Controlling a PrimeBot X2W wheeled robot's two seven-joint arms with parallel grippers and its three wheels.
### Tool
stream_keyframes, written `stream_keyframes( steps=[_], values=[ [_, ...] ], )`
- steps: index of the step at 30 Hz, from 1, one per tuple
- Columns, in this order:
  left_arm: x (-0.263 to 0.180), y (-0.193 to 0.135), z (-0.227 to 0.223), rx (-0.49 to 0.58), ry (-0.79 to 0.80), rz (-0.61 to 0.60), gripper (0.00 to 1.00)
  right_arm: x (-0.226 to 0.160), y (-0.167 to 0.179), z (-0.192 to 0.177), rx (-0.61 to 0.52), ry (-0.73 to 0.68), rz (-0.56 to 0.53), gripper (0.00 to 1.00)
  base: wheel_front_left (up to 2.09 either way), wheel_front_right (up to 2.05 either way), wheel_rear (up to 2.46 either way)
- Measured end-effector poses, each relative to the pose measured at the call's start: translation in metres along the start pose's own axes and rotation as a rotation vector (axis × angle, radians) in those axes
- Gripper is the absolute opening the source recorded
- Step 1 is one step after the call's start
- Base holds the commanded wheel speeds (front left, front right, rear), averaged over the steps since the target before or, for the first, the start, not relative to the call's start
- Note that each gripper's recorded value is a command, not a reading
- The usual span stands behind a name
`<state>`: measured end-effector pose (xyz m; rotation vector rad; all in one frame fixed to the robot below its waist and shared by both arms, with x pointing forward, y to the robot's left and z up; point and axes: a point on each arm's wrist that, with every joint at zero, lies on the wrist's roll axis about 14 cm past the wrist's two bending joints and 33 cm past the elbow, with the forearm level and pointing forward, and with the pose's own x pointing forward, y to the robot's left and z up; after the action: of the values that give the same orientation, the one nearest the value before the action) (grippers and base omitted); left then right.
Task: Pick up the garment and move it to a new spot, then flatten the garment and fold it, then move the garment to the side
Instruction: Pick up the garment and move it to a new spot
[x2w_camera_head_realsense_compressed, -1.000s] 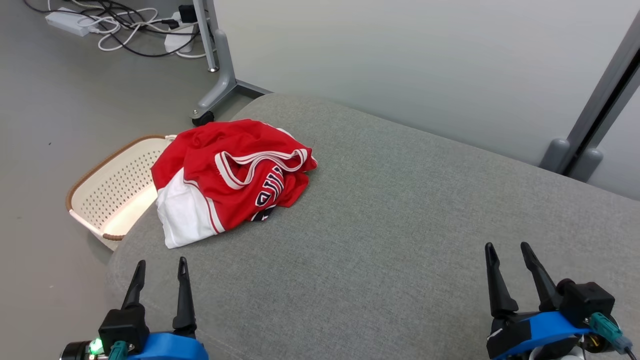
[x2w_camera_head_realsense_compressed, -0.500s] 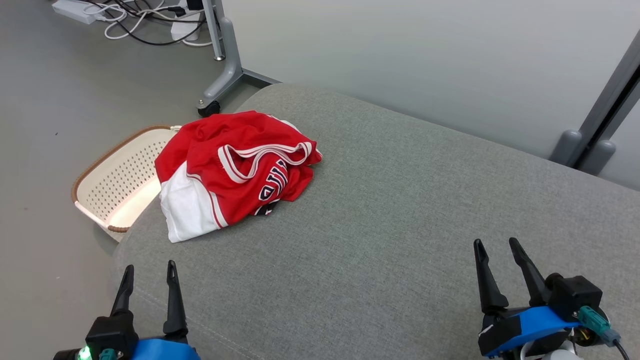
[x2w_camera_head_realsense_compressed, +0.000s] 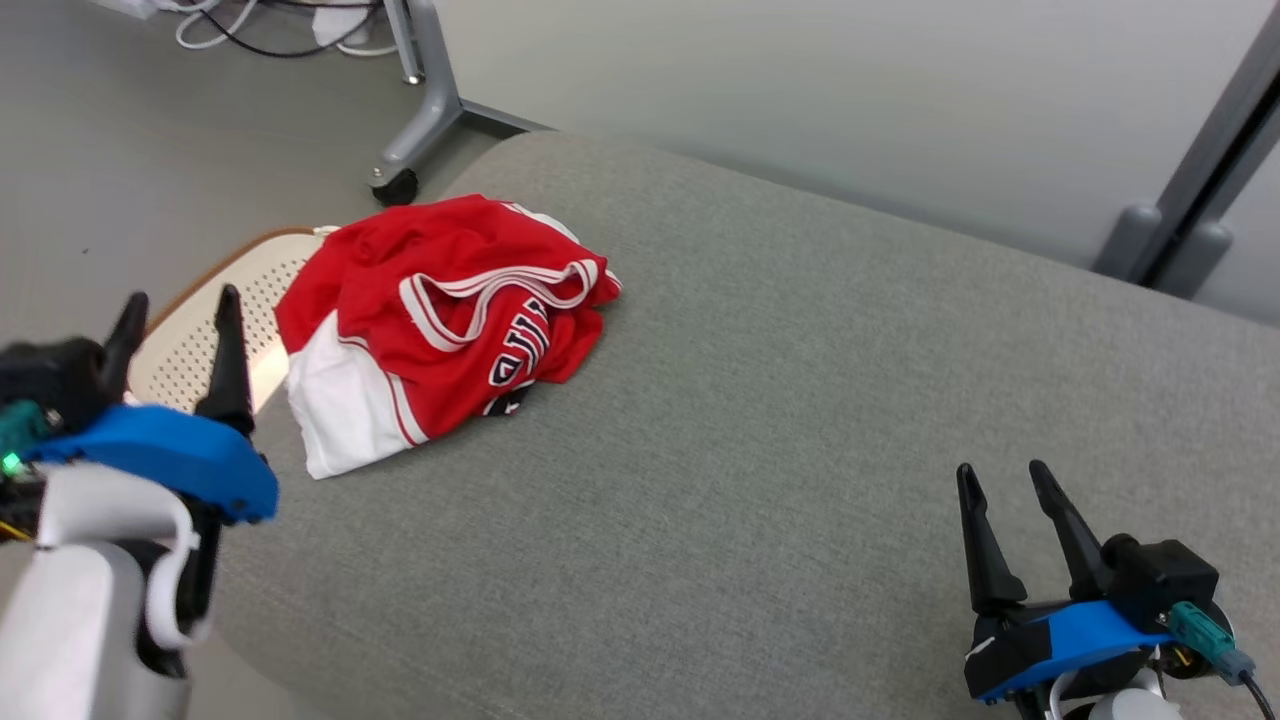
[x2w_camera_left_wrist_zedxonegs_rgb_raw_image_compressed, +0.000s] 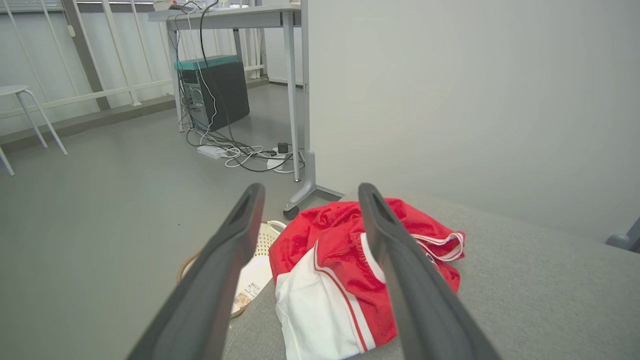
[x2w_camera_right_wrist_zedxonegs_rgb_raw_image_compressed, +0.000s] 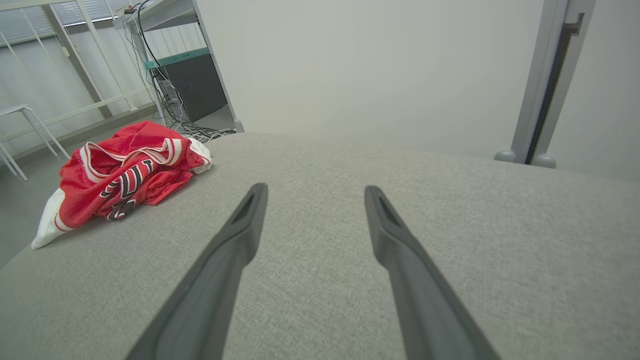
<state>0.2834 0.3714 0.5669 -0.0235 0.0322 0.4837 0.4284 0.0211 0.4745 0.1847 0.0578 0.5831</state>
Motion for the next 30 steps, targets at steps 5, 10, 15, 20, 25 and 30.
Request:
stream_keyframes(
  steps=[5,10,15,20,25,30],
  values=[
    [0.065,-0.007,0.01,0.026,0.141,-0.053,1.0,0.003,-0.03,-0.005,0.005,0.017,-0.062,1.0,0.0,0.0,0.0],
    [0.105,-0.011,-0.021,-0.003,0.316,-0.054,1.0,0.0,-0.059,-0.008,-0.009,0.027,-0.125,1.0,0.0,0.0,0.0],
    [0.131,-0.019,-0.067,-0.018,0.481,-0.04,1.0,-0.005,-0.092,-0.013,-0.018,0.046,-0.204,1.0,0.0,0.0,0.0],
    [0.143,-0.027,-0.115,-0.039,0.626,-0.024,1.0,-0.011,-0.118,-0.016,-0.027,0.057,-0.265,1.0,0.0,0.0,0.0],
    [0.137,-0.031,-0.16,-0.063,0.771,-0.009,1.0,-0.017,-0.135,-0.02,-0.038,0.072,-0.309,1.0,0.0,0.0,0.0],
    [0.129,-0.018,-0.187,-0.023,0.857,0.053,1.0,-0.02,-0.142,-0.026,-0.04,0.09,-0.327,1.0,0.0,0.0,0.0]
  ],
)
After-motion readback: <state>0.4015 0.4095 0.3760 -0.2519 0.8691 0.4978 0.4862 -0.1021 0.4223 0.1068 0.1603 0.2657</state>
